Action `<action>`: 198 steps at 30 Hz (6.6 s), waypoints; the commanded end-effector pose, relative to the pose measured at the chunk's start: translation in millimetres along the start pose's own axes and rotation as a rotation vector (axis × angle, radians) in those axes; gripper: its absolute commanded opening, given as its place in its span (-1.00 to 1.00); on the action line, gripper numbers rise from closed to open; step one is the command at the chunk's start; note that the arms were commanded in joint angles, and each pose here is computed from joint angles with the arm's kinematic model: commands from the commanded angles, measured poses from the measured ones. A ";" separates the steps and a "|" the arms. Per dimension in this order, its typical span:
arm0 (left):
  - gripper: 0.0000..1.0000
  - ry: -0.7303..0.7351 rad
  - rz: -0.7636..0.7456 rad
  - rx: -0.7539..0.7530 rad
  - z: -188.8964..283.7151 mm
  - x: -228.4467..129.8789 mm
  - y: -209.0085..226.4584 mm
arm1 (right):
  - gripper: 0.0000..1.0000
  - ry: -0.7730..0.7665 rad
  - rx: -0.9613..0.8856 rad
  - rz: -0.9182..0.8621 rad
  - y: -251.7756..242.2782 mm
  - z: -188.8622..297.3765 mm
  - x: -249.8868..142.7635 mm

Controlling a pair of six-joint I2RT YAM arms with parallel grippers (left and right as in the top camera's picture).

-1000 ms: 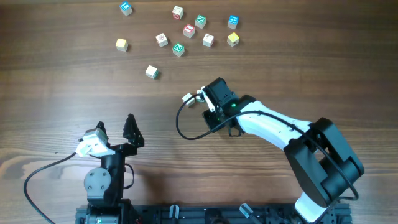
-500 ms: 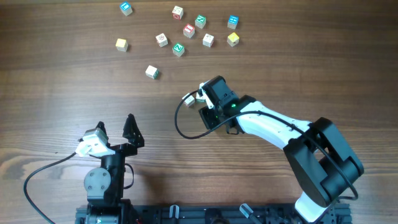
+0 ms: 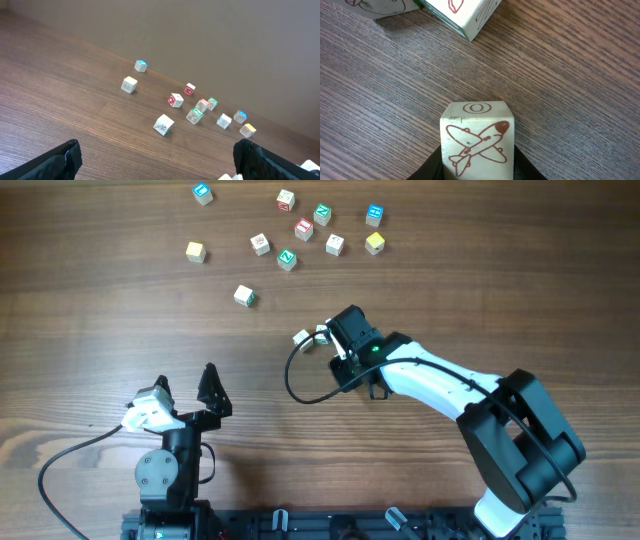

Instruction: Form a circle

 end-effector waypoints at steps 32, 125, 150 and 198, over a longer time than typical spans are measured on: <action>1.00 0.003 -0.012 -0.009 0.1 -1.2 -1.1 | -0.26 -0.088 0.022 -0.006 3.1 -7.6 13.8; 1.00 0.003 -0.013 -0.009 0.1 -1.2 -1.1 | -0.30 -0.110 -0.033 0.016 -3.3 -7.3 17.3; 1.00 0.003 -0.012 -0.009 0.1 -1.2 -1.1 | -0.31 -0.082 0.006 0.018 0.7 -7.8 12.7; 1.00 0.003 -0.012 -0.009 0.1 -1.2 -1.1 | 0.06 -0.112 0.031 0.020 4.1 -6.5 18.5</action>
Point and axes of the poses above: each gripper's point midway between its finger pads, its own z axis back along the fingers, its own y axis along the line the jaws close on, x = y × z, the point moved 6 cm from there along z, back along the fingers, and after that the axes turned 5 degrees about -z, right-handed, at the moved point
